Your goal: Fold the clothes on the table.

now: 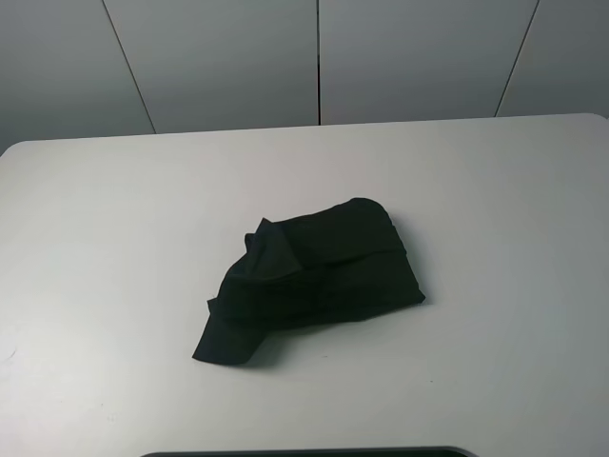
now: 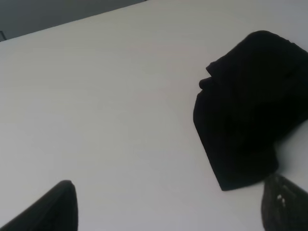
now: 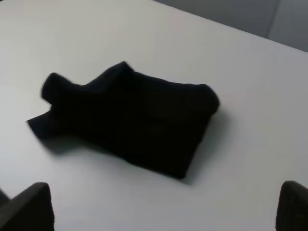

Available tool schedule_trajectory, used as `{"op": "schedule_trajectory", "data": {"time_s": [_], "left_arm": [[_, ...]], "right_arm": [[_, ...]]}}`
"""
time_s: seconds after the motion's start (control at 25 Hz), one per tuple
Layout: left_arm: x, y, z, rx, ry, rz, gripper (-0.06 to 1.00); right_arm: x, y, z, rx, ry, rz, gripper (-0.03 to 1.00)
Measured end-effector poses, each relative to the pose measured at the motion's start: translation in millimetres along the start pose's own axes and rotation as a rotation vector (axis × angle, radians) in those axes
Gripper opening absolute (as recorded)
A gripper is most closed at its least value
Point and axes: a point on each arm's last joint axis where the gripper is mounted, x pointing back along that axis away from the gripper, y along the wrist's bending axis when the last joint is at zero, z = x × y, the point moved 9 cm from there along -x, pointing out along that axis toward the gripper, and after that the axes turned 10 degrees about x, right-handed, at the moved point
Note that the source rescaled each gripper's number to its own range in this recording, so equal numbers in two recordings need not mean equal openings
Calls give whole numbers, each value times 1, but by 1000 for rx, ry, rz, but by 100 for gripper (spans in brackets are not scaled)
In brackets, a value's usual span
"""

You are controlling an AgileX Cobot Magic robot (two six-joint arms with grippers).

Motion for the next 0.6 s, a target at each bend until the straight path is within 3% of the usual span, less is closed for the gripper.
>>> {"op": "schedule_trajectory", "data": {"time_s": [0.2, 0.32, 0.44, 0.6], "left_arm": [[0, 12, -3, 79, -31, -150, 99], [0, 17, -4, 109, -42, -205, 99], [0, 19, -4, 120, -47, -227, 99], [0, 19, -4, 124, -48, -233, 99]], "right_arm": [[2, -22, 4, -142, 37, 274, 100], [5, -31, 7, -209, 54, 398, 100], [6, -36, 8, -242, 63, 459, 100], [7, -37, 9, -235, 67, 469, 100]]}}
